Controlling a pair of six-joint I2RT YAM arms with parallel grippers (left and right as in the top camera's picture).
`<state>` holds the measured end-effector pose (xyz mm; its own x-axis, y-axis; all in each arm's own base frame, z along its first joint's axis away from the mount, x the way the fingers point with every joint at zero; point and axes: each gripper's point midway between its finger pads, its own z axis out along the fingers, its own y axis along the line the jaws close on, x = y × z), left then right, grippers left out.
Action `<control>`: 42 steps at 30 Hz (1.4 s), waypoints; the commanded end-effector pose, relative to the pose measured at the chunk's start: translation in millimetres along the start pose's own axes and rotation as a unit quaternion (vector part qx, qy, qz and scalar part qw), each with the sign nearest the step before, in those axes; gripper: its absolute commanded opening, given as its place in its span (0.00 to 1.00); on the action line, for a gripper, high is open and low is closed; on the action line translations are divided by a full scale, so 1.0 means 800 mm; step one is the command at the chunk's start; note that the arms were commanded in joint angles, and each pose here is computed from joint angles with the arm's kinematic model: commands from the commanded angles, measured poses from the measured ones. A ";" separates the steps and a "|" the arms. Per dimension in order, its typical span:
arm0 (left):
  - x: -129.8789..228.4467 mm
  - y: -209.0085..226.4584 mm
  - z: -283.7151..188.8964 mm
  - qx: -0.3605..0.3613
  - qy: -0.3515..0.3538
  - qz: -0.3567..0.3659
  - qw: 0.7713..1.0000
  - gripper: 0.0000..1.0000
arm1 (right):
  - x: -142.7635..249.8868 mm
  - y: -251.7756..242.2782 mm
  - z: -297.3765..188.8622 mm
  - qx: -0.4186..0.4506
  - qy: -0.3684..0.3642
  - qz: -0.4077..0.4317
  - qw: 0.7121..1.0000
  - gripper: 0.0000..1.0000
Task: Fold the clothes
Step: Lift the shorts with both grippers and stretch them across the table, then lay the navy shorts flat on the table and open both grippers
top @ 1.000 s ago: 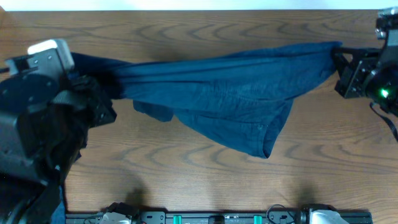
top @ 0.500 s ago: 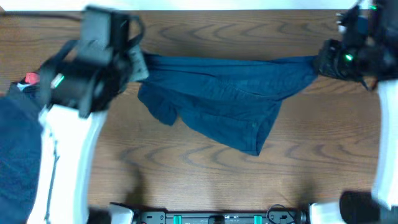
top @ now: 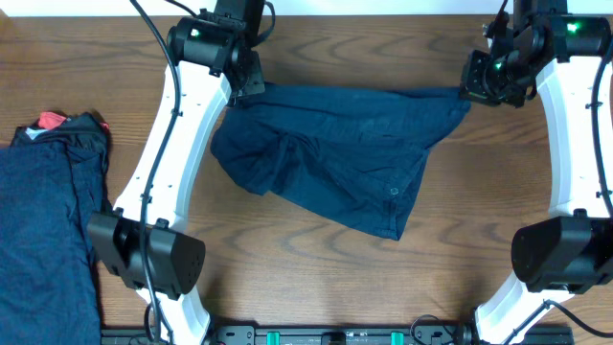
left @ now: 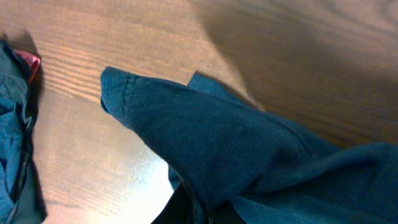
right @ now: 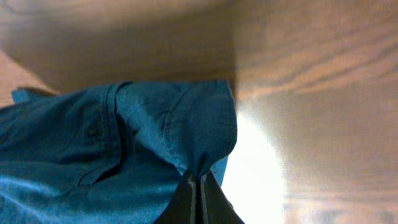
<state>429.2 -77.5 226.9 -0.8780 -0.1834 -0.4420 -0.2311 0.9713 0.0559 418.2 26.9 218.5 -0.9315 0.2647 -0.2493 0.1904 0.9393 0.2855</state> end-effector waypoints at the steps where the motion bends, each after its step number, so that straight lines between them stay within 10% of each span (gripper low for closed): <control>1: -0.019 0.013 -0.026 -0.002 -0.042 -0.002 0.999 0.06 | -0.015 -0.005 -0.007 0.005 -0.027 0.003 1.000 0.01; 24: -0.161 0.089 -0.177 0.020 -0.319 -0.084 0.944 0.06 | -0.158 0.055 -0.198 -0.064 -0.334 -0.094 0.936 0.01; 42: 0.048 0.067 -0.103 0.071 0.061 0.015 0.995 0.08 | 0.009 0.036 -0.029 -0.015 0.055 -0.060 0.997 0.01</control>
<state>356.9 -48.3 291.5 -0.9123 -0.1638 -0.3752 -0.1511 0.9865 -0.0633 410.7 48.8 259.8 -0.9638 0.1637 -0.2104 0.0854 0.9372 0.3382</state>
